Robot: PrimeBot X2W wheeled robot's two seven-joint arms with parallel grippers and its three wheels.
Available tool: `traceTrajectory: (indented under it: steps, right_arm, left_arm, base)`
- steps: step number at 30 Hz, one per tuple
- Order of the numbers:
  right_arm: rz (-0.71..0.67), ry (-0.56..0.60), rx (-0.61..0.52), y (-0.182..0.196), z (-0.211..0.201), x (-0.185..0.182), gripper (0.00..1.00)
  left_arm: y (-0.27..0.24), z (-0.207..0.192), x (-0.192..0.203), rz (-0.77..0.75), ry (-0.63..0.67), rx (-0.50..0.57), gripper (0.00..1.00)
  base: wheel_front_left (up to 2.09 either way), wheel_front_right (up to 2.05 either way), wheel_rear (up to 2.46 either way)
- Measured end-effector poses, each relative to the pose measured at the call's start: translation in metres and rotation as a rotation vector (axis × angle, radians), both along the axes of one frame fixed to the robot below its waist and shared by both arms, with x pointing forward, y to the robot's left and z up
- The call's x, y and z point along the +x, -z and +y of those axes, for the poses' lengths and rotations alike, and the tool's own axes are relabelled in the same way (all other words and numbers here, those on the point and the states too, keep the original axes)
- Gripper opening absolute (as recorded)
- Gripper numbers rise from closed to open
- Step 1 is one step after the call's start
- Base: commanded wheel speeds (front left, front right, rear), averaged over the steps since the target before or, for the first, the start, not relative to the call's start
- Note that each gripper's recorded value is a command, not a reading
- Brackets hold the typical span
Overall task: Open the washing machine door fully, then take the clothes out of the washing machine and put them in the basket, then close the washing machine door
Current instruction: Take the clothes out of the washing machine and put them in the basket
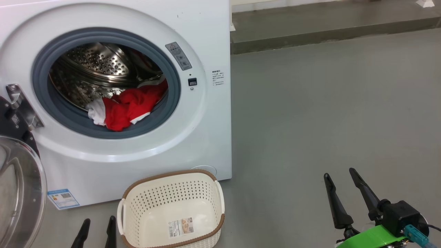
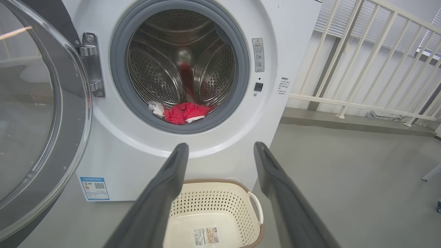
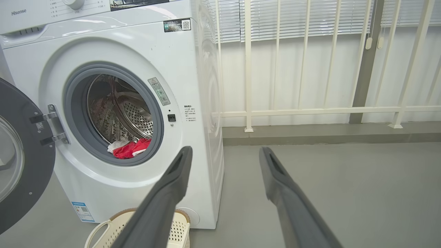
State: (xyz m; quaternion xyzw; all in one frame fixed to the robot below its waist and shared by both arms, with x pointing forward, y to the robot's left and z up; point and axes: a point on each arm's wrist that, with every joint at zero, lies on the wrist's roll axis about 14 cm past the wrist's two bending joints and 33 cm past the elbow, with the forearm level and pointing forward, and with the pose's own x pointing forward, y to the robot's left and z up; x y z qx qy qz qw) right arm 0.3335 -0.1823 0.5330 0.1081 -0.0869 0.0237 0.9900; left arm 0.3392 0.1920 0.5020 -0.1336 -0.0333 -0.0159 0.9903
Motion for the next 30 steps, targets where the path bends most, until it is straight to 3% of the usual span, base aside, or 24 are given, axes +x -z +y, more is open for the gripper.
traceTrajectory:
  steps: [11, 23, 30]
  right_arm:
    - [0.009, -0.002, 0.004, 0.003, 0.001, 0.000, 1.00]
    - [0.020, -0.006, 0.006, 0.006, 0.002, 0.001, 1.00]
    - [0.024, -0.005, 0.006, 0.007, 0.002, 0.001, 1.00]
  left_arm:
    - [0.002, 0.007, -0.002, 0.011, -0.034, 0.047, 1.00]
    - [-0.001, 0.008, -0.001, -0.001, -0.038, 0.036, 1.00]
    - [-0.002, 0.008, -0.001, -0.004, -0.038, 0.036, 1.00]
  base:
    - [0.29, -0.39, 0.10]
    - [1.80, -1.90, 0.10]
    - [1.04, -1.04, 0.00]
